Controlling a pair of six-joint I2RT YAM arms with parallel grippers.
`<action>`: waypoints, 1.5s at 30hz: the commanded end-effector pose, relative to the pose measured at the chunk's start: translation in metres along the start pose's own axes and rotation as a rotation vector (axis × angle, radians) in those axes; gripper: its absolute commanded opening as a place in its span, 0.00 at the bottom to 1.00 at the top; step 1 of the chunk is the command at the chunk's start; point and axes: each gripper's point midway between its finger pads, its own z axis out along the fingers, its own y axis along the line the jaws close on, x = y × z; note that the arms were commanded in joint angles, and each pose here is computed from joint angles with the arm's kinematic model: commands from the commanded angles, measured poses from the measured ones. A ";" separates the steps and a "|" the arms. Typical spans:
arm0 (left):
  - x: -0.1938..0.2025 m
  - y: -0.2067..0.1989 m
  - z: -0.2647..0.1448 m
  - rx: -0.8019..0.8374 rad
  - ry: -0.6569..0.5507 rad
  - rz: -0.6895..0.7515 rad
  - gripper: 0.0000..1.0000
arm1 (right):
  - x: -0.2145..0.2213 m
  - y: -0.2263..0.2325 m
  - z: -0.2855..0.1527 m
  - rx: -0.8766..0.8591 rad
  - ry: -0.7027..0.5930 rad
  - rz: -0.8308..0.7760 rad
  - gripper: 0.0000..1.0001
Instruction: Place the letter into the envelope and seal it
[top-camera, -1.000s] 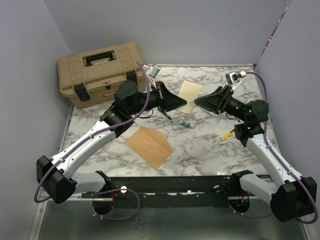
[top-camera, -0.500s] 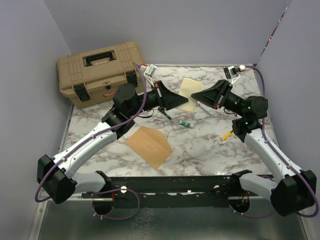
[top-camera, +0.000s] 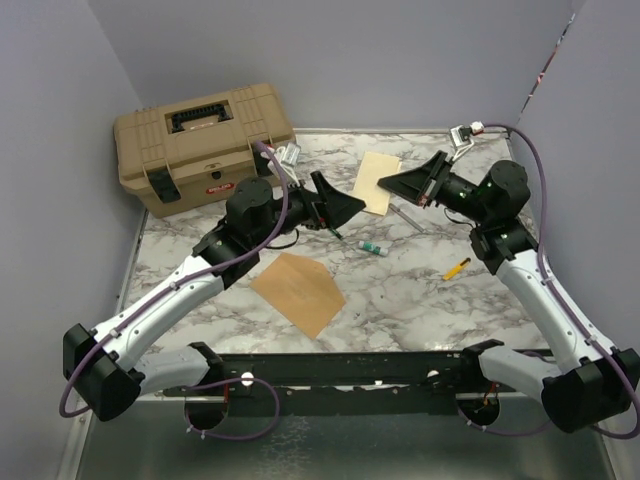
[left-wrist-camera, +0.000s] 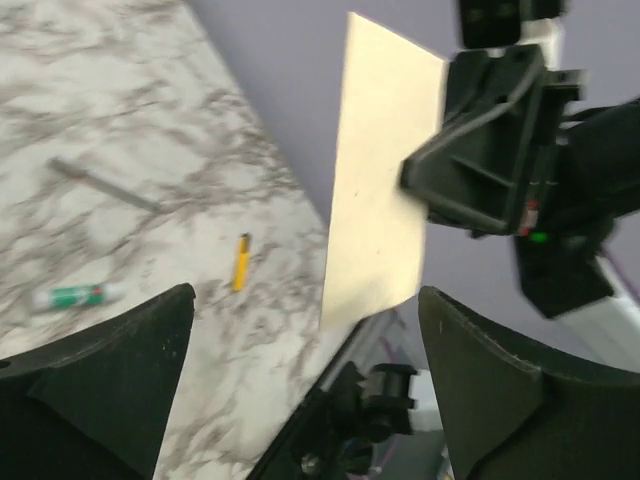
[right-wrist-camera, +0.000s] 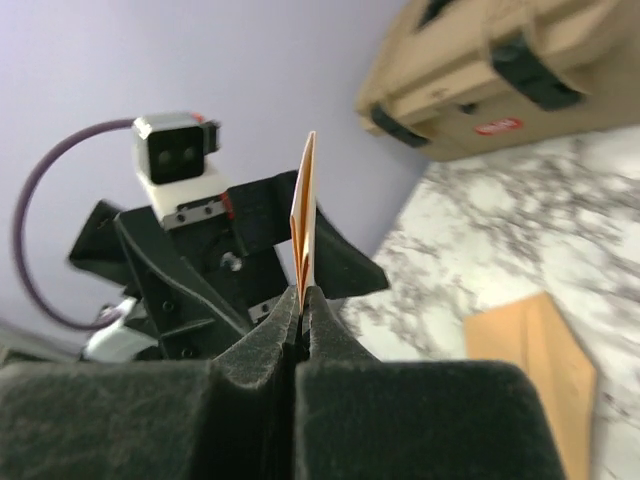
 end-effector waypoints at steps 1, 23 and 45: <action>0.028 0.108 -0.043 -0.476 -0.005 0.055 0.97 | 0.033 -0.086 -0.020 0.380 0.107 -0.022 0.00; 0.166 0.270 -0.187 -1.161 0.198 -0.114 0.65 | 0.173 -0.176 0.044 0.364 0.637 0.091 0.00; 0.209 0.301 -0.207 -1.281 0.369 -0.188 0.63 | 0.249 -0.264 0.053 0.366 0.998 -0.116 0.00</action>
